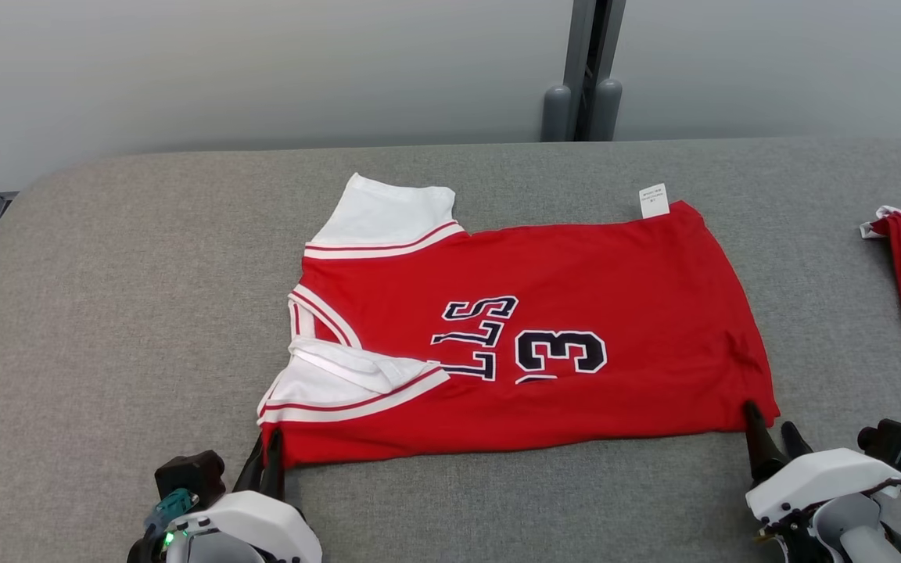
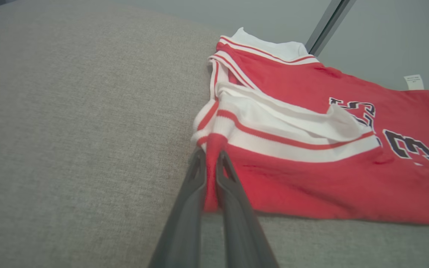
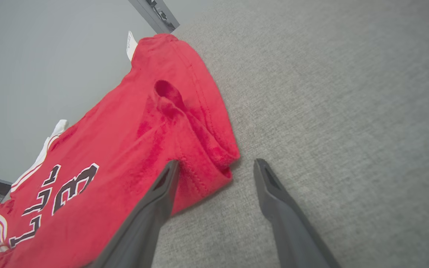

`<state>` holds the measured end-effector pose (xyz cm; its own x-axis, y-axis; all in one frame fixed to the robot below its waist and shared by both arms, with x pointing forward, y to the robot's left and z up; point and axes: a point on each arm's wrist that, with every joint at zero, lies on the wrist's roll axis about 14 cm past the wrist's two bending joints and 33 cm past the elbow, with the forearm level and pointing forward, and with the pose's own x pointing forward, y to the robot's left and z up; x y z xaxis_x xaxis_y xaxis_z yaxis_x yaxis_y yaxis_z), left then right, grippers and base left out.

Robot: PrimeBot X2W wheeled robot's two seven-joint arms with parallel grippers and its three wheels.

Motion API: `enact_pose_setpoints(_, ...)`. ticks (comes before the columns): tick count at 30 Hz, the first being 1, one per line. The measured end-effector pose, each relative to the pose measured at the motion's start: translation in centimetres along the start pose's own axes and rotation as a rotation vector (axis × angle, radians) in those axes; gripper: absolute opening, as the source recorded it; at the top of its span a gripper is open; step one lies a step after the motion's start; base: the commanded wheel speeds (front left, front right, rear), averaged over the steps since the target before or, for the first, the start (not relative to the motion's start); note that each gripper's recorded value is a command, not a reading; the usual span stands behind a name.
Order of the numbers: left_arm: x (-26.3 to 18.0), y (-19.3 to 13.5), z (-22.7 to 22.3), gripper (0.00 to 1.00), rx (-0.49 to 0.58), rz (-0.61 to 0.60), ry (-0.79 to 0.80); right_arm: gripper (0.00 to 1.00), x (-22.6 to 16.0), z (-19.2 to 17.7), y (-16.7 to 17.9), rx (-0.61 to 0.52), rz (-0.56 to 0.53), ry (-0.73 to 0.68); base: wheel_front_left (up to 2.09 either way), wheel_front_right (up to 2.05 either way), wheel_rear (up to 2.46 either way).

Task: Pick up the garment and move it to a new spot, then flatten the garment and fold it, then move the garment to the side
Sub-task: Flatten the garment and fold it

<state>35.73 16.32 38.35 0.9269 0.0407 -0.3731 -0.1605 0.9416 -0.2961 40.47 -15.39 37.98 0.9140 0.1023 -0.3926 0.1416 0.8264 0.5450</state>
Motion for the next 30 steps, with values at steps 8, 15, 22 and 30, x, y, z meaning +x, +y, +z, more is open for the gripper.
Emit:
enact_pose_setpoints(8,-0.1,0.5,0.1,0.00,0.001,0.016,-0.006,1.00,0.6,-0.2,0.0,0.033,-0.004,0.018,0.00,0.00,0.00)
enact_pose_setpoints(15,-0.1,0.7,0.1,0.00,0.002,0.019,-0.004,0.00,0.8,-0.9,1.0,0.055,0.024,0.053,0.00,0.00,0.00)
enact_pose_setpoints(22,-0.1,0.7,0.4,0.00,0.018,0.015,-0.013,0.00,0.6,0.3,0.8,0.070,0.030,0.014,0.00,0.00,0.00)
enact_pose_setpoints(30,-1.0,0.7,0.2,0.00,0.043,-0.002,-0.012,0.00,-1.2,0.7,-0.1,0.121,0.027,0.002,0.00,0.00,0.00)
